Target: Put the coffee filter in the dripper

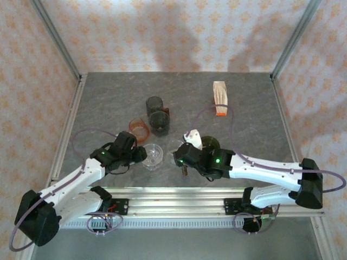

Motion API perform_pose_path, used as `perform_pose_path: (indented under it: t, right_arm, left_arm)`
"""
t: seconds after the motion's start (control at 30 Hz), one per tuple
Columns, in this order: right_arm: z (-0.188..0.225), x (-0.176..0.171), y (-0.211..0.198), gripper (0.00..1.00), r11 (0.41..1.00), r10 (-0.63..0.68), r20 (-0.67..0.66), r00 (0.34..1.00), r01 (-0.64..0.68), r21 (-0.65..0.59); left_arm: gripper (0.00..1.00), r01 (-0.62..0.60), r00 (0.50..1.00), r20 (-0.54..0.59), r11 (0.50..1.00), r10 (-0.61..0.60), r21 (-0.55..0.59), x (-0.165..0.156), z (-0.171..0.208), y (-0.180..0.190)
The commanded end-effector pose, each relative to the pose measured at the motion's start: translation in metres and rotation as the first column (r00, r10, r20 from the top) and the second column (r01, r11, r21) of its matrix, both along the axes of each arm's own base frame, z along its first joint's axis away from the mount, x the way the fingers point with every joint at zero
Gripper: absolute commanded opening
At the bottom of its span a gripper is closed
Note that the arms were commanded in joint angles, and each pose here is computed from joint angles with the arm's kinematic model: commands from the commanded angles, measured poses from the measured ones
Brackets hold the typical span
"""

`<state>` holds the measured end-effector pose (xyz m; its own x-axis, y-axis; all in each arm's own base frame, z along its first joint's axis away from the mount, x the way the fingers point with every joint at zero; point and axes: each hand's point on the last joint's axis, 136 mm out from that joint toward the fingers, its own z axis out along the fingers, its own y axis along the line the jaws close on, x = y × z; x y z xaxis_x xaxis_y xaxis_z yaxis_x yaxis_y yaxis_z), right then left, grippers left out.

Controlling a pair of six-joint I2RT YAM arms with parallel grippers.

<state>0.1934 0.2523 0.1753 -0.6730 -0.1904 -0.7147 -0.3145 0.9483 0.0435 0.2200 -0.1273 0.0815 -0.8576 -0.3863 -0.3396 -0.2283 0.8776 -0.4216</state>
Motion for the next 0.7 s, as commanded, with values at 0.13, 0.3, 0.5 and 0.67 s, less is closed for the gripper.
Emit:
perform_pose_path:
  t: [0.13,0.3,0.5,0.67]
  right_arm:
    - [-0.004,0.004,-0.035,0.93,0.993,-0.106,0.047,0.993,0.107,-0.038]
    - [-0.002,0.009,-0.048,0.93,0.987,-0.154,0.073,0.985,0.156,-0.022]
    - [-0.002,0.012,-0.058,0.93,0.981,-0.191,0.081,0.978,0.193,-0.010]
    - [0.000,0.015,-0.069,0.93,0.973,-0.231,0.096,0.968,0.232,-0.005]
  left_arm:
    - [0.26,0.010,1.000,0.017,0.998,-0.011,0.057,0.005,0.007,0.002]
    - [0.13,0.007,1.000,0.016,0.998,-0.008,0.063,0.002,0.009,0.004]
    - [0.04,0.004,1.000,0.016,0.998,-0.005,0.066,-0.001,0.011,0.006]
    - [0.00,-0.002,0.998,0.059,0.996,-0.003,0.086,0.000,0.032,0.012]
